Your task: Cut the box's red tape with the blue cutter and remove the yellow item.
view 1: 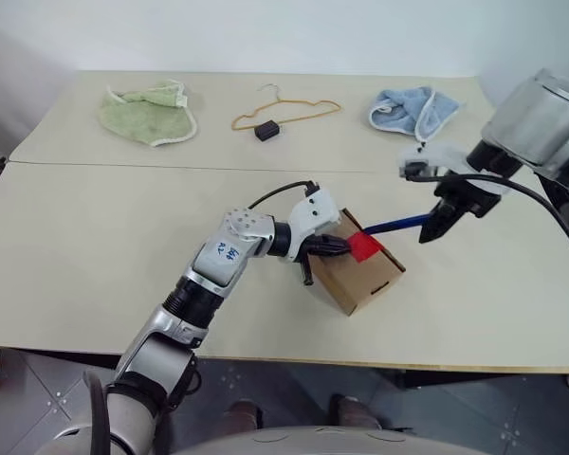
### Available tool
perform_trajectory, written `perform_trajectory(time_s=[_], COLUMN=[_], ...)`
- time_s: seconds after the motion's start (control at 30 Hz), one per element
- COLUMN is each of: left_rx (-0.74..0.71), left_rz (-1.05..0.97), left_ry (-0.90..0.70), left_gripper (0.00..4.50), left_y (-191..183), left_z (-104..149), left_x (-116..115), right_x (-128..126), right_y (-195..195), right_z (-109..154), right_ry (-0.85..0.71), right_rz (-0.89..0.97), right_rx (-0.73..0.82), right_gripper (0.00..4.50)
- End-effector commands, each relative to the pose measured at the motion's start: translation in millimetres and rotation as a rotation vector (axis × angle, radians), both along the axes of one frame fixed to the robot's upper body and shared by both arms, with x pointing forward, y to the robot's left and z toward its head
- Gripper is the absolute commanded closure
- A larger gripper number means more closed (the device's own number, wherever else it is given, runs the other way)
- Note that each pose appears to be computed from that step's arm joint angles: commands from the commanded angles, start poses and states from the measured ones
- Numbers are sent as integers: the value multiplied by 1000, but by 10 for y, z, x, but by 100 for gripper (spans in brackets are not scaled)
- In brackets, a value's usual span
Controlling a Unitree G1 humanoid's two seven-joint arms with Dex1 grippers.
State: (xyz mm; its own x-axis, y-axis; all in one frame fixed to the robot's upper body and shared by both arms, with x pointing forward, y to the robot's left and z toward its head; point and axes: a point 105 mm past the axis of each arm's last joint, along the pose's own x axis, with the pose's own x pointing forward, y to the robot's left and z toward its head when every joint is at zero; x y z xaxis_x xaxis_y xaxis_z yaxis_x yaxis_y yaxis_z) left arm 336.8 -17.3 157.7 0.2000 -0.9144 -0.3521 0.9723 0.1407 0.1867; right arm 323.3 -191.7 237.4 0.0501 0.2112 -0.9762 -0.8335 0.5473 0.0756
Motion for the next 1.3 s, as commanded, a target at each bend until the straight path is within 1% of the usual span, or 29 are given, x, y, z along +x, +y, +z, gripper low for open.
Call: perform_trajectory(time_s=[0.03,0.17,0.43,0.67,1.0,1.3], left_rx=[132,138,144,146,148,146], left_rz=[34,40,41,46,54,59], left_ry=[140,137,137,139,143,143], left_gripper=[450,450,450,450,450,450], left_y=[83,110,122,140,160,168], left_z=[-493,-485,-482,-490,-495,-488], left_x=[-63,-44,-52,-56,-74,-66], right_x=[-178,-234,-252,-294,-401,-394], right_y=[-20,-47,-72,-188,-270,-305], right_z=[-95,-139,-169,-268,-361,-402], right_ry=[103,126,139,162,195,193], right_rz=[12,-4,-24,-41,-62,-57], right_rx=[28,33,36,5,0,-21], right_gripper=[433,433,433,433,433,433])
